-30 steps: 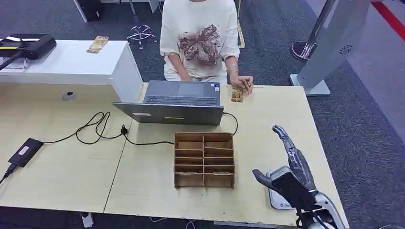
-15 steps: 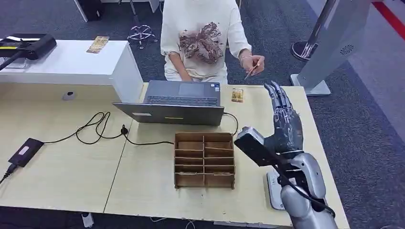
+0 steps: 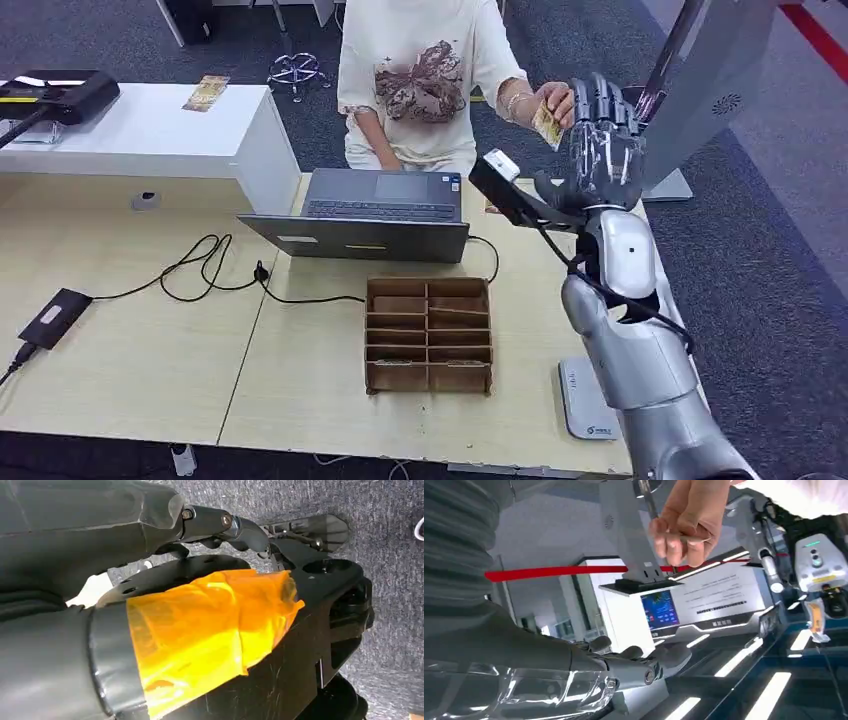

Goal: Pass the card to the sensor for recognition and then transmit it.

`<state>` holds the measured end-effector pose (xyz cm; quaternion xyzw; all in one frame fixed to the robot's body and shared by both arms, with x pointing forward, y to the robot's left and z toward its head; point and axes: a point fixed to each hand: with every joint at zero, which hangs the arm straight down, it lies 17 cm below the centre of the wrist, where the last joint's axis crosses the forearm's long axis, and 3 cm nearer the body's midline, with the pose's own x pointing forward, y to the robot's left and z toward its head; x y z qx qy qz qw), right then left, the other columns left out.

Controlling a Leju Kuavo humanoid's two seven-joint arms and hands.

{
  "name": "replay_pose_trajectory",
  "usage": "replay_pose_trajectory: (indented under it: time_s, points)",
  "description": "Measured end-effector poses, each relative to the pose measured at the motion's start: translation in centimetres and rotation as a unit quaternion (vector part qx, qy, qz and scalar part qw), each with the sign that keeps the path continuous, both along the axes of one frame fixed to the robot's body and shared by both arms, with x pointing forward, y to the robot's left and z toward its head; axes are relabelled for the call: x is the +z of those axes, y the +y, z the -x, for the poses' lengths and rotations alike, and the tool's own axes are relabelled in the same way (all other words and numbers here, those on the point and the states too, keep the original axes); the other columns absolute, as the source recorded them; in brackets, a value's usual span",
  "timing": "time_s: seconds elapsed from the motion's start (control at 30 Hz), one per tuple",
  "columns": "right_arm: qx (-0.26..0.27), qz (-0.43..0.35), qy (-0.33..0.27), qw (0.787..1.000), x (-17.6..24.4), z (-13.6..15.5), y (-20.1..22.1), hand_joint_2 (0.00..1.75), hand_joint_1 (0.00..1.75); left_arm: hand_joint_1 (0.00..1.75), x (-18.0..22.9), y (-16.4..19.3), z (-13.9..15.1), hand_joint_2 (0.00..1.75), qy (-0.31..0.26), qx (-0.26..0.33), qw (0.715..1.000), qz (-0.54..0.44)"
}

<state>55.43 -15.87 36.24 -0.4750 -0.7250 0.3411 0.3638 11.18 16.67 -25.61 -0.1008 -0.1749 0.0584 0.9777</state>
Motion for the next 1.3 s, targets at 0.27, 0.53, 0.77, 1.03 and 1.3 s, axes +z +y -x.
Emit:
replay_pose_trajectory:
  time_s: [0.27,0.53,0.77,1.03,1.3]
  points:
    - [-0.01,0.005,0.018,1.0,-0.9,-1.5,-0.4,1.75,0.0,0.0,0.0,0.0,-0.1,0.0,-0.002,-0.007,1.0,-0.001]
    - [-0.059,0.008,0.022,0.998,-0.2,-3.6,-3.7,1.75,0.0,0.0,0.0,-0.2,0.0,0.0,-0.003,-0.02,1.0,-0.002]
    - [-0.09,0.002,0.029,0.996,-0.4,-4.8,-6.3,1.75,1.75,0.0,0.1,-0.2,-0.1,0.0,-0.005,-0.024,1.0,-0.002]
    - [-0.11,0.004,0.03,0.994,-0.8,-5.1,-8.0,1.75,1.75,0.0,0.1,-0.2,-0.1,0.0,-0.005,-0.024,1.0,-0.003]
    - [-0.111,0.004,0.032,0.993,-1.0,-5.2,-8.3,1.75,1.75,0.0,0.1,-0.1,-0.1,0.0,-0.005,-0.021,1.0,-0.002]
